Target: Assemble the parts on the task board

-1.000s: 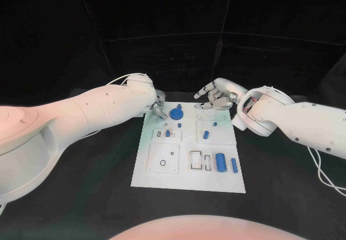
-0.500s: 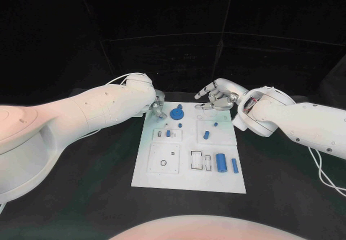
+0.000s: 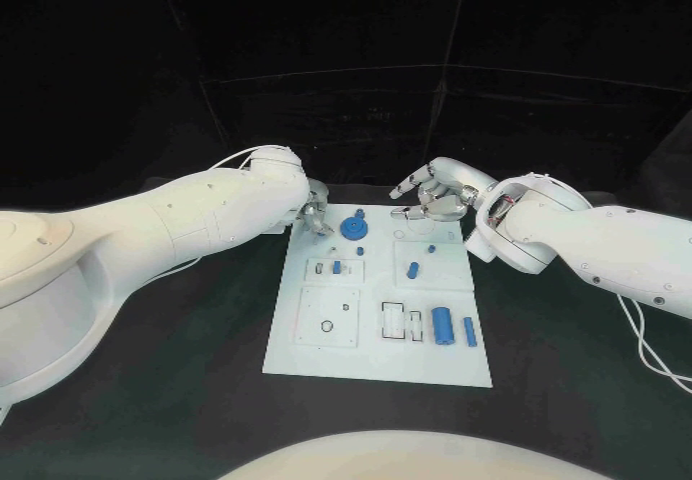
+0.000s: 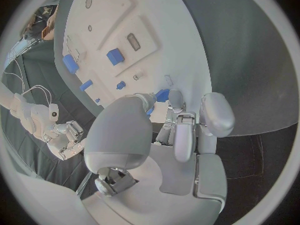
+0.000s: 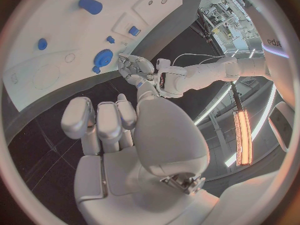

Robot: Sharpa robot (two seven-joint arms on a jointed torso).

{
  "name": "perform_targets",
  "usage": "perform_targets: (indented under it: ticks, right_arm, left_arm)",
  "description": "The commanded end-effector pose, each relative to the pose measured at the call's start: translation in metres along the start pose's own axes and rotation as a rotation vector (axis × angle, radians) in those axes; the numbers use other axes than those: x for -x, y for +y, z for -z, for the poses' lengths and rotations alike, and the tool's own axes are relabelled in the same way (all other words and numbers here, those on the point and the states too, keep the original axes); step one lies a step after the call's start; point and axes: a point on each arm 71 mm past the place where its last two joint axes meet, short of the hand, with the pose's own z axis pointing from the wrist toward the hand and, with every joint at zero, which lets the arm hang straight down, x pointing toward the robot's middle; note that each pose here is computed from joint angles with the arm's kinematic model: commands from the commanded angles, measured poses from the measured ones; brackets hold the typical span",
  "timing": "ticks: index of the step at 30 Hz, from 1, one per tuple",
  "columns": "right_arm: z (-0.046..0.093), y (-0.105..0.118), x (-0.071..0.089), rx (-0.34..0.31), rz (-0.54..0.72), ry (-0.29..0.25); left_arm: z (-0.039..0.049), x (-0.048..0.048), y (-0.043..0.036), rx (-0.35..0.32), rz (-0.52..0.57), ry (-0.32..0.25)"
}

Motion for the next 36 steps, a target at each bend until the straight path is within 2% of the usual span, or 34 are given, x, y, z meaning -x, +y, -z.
perform_targets:
  ticks: [1,16,31,36]
  right_arm:
    - [0.000,0.000,0.001,0.001,0.000,0.006]
    - [0.000,-0.002,0.001,-0.007,0.001,0.008]
    - [0.000,-0.002,0.001,-0.007,0.001,0.009]
    - [0.001,-0.003,0.002,-0.008,0.001,0.008]
  left_arm:
    - [-0.0014,-0.0064,0.0040,0.003,0.018,0.034]
    - [0.0044,0.0017,0.0153,0.002,0.078,0.027]
    - [0.0051,0.0044,0.0199,0.000,0.096,0.009]
    - [0.0073,0.0067,0.0230,-0.020,0.166,-0.001]
